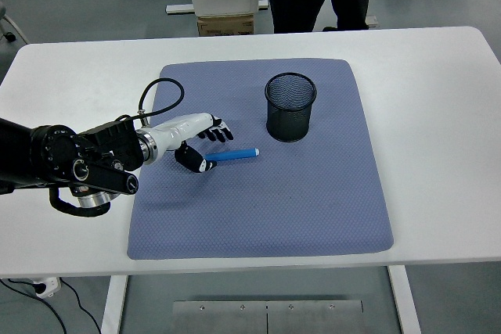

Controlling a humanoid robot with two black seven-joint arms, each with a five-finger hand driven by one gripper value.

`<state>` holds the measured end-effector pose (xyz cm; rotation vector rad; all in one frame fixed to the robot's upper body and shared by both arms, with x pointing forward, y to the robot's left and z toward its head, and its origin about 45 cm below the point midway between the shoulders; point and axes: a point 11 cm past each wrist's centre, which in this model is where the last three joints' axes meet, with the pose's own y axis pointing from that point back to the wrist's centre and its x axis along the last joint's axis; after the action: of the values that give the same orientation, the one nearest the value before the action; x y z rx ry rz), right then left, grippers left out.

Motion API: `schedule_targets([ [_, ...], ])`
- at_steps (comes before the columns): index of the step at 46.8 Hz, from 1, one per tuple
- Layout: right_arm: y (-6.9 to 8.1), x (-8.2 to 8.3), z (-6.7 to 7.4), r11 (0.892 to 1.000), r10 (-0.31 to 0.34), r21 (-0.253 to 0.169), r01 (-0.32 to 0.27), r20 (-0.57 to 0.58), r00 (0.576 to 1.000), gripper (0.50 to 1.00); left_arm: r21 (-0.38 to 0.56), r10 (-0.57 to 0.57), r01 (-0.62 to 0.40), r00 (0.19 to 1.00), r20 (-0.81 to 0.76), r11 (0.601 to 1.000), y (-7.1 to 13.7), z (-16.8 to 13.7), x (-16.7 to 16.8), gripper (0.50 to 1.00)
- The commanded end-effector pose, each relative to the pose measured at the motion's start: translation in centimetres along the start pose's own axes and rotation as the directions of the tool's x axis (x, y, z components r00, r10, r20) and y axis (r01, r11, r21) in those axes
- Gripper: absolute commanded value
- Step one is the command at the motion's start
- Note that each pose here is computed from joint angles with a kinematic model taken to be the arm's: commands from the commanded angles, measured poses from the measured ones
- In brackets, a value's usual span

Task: Left hand places marker in pen holder

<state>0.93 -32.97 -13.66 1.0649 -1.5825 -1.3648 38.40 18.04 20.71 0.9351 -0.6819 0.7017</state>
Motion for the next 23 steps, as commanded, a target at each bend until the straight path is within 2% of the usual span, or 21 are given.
schedule_targets([
  [1, 0.0, 0.0, 0.0, 1.0, 0.0, 0.0, 0.0, 0.0, 1.0, 1.0, 0.003, -0.001, 0.001, 1.0, 0.0, 1.0, -0.04, -0.15, -0.14, 0.71],
  [5, 0.0, 0.0, 0.0, 1.0, 0.0, 0.0, 0.0, 0.0, 1.0, 1.0, 0.0, 0.001, -0.001, 1.0, 0.004, 1.0, -0.29, -0.03, -0.19, 0.707],
  [17, 0.0, 0.0, 0.0, 1.0, 0.0, 0.0, 0.0, 0.0, 1.0, 1.0, 0.001, 0.004, -0.004, 1.0, 0.007, 1.0, -0.32, -0.07, -0.05, 0.622],
  [23, 0.0, 0.0, 0.0, 1.0, 0.0, 0.0, 0.0, 0.0, 1.0, 1.0, -0.001, 0.003, -0.003, 1.0, 0.009, 1.0, -0.34, -0.01, -0.09, 0.604],
])
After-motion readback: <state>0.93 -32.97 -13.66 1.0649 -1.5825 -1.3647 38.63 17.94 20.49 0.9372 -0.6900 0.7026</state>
